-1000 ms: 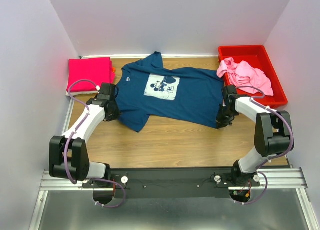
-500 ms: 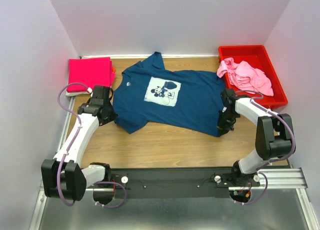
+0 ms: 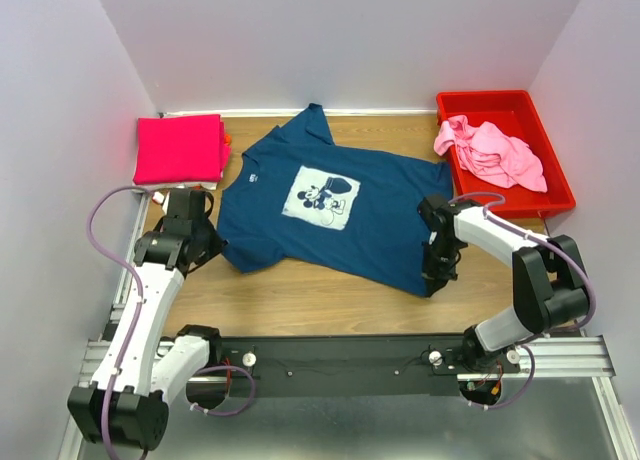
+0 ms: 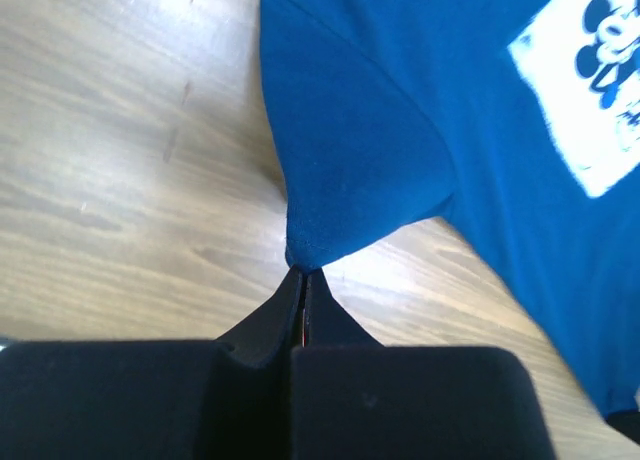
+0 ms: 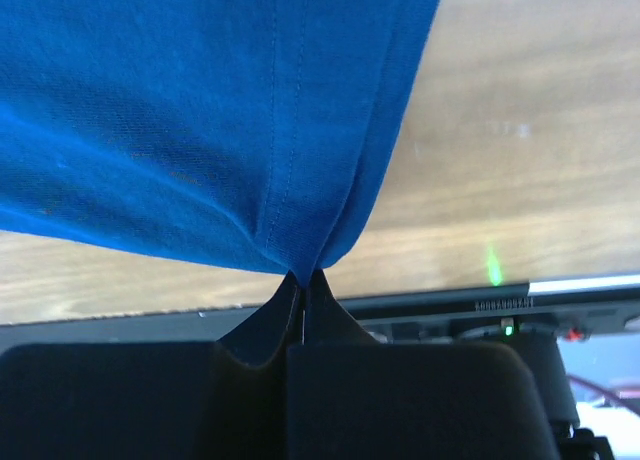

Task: Fold and stack the t-shirts
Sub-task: Fold the tshirt

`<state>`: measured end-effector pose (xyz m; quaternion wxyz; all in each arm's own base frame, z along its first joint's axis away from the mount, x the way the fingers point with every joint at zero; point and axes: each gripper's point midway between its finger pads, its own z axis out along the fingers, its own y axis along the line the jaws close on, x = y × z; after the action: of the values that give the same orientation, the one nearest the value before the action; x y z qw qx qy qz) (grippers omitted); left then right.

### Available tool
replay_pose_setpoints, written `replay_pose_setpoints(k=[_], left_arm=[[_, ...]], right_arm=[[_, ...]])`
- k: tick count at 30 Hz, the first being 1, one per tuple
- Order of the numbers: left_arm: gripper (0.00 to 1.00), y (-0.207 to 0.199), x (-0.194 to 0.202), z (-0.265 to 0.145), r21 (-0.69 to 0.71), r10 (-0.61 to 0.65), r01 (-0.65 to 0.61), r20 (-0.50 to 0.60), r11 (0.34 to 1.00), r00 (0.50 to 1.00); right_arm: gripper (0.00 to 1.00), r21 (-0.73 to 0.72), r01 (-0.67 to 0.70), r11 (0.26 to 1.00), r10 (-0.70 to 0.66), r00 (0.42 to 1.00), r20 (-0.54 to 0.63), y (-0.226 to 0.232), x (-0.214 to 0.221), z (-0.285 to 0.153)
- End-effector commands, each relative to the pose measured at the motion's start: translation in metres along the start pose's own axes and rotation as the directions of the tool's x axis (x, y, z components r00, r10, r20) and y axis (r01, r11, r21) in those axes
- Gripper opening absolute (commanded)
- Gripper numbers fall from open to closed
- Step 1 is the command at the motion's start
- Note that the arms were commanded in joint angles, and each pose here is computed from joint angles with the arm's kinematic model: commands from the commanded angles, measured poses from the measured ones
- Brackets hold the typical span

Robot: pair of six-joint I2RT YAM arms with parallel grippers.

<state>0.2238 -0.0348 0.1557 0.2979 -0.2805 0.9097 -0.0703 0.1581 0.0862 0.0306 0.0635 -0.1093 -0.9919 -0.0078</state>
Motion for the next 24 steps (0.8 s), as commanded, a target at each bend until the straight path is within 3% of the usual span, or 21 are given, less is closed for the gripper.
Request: replay_pose_setpoints(k=[1, 8, 13, 24], left_arm=[[0.0, 0.015, 0.024, -0.013, -0.021, -0.062, 0.061, -0.056, 0.998, 0.996], [0.0, 0.005, 0.018, -0.018, 0.048, -0.033, 0.034, -0.022, 0.998, 0.999], [0.0, -0.026, -0.015, -0.005, 0.113, 0.039, -0.041, 0.026, 0.993, 0.999], [0.0, -0.095, -0.087, 0.017, 0.219, 0.173, -0.197, 0.123, 0.956, 0.977]], right_arm=[[0.0, 0.027, -0.042, 0.999, 0.043, 0.998, -0.039, -0.007, 0.021, -0.006], [0.0, 0.026, -0.071, 0.997, 0.07, 0.997, 0.025, -0.005, 0.01, -0.017], [0.0, 0.04, -0.09, 0.995, 0.086, 0.991, 0.099, 0.001, -0.015, -0.03], [0.0, 0.03, -0.119, 0.992, 0.114, 0.985, 0.132, 0.011, -0.054, -0.036]])
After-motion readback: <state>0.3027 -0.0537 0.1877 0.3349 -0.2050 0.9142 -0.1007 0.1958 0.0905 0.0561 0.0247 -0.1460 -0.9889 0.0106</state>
